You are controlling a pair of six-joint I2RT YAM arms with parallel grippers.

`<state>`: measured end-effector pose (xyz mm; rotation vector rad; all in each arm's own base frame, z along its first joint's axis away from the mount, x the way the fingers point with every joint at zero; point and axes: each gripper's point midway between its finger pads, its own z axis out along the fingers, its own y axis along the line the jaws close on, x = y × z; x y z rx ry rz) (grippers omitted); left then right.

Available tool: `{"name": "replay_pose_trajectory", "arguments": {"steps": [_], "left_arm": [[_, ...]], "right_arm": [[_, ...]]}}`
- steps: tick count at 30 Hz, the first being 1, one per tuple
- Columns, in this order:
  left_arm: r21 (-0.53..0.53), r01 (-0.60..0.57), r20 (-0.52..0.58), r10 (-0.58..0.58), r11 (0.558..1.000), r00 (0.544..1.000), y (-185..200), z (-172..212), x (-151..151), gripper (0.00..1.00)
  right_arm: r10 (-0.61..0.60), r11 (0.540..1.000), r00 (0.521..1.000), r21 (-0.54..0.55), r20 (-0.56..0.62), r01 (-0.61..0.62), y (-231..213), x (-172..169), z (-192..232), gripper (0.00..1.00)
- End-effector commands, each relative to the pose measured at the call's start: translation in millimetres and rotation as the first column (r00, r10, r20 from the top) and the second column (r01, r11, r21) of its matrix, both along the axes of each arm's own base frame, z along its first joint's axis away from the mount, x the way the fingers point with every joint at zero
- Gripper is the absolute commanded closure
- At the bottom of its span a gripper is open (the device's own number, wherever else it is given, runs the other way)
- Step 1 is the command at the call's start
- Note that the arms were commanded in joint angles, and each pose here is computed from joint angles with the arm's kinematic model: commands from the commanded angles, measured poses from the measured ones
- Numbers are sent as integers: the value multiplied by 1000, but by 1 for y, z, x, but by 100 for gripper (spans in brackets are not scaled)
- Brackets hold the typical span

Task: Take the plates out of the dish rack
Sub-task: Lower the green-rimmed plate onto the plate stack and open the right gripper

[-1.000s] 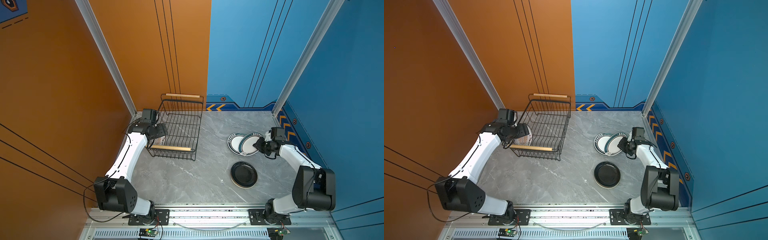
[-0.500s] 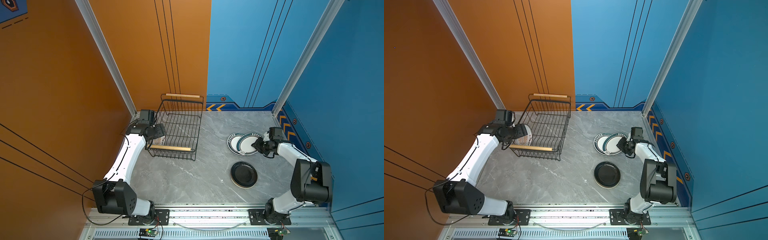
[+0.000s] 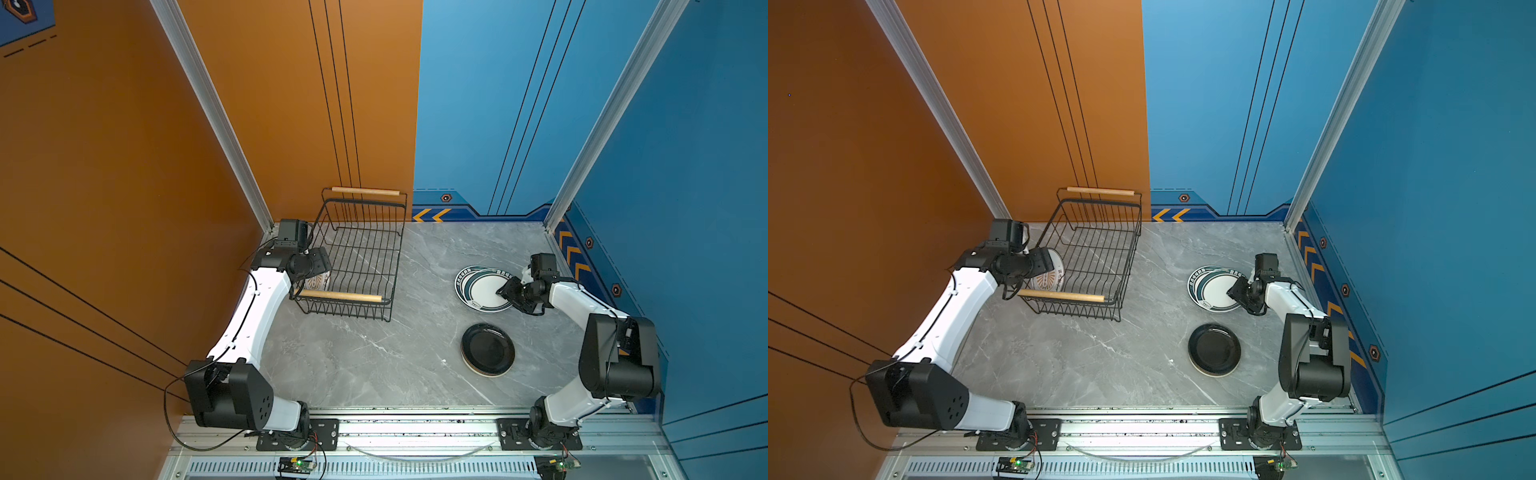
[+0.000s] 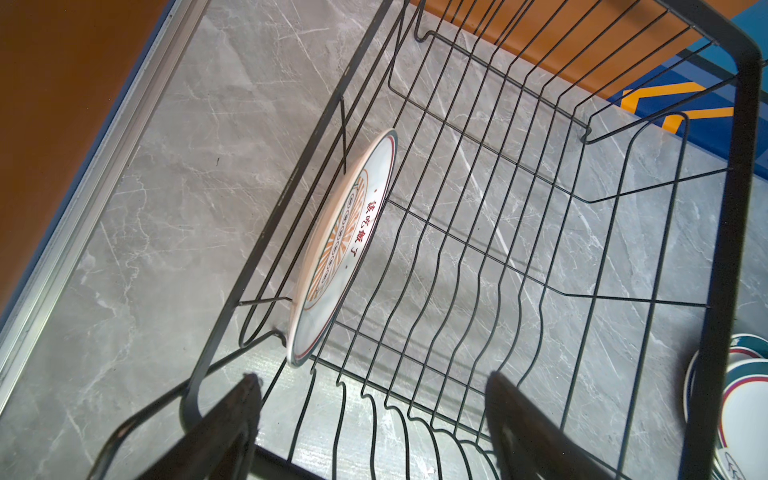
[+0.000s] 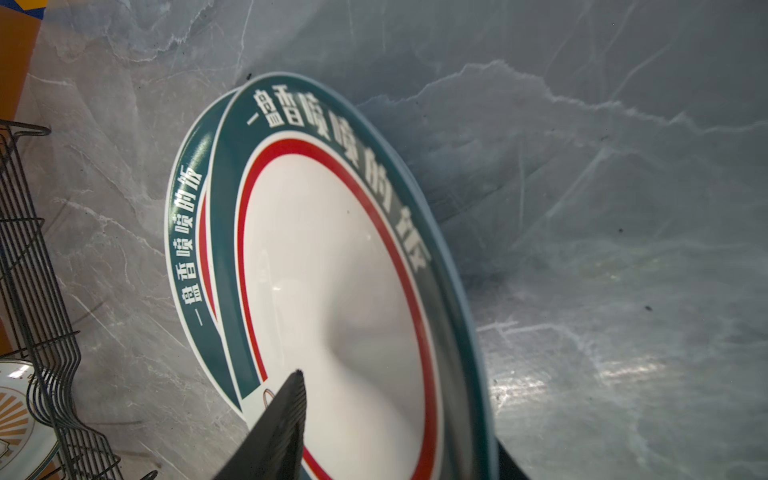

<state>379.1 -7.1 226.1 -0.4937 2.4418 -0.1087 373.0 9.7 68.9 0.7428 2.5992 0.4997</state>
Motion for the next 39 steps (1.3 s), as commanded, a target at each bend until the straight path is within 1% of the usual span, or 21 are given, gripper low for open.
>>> {"name": "replay_pose_trajectory", "arguments": {"steps": [1,10,20,29,39], "left_arm": [[1,3,-25,-3,1000,1000,3,-6,-5,15],[13,1,-40,-1,1000,999,6,-12,-5,15],[34,-5,-44,7,999,999,10,-13,-5,15],[56,-14,-61,17,998,998,15,-18,-2,15],[79,-25,-73,31,997,997,21,-22,0,15]], "right_arm": [[7,998,999,-63,-42,-9,-6,-1,-3,49],[15,988,996,-151,-85,-28,-8,-4,-5,40],[16,978,995,-207,-100,-37,-11,-6,-1,33],[33,977,993,-205,-115,-56,-5,-2,-6,28],[73,968,987,-229,-140,-104,10,15,-11,24]]}}
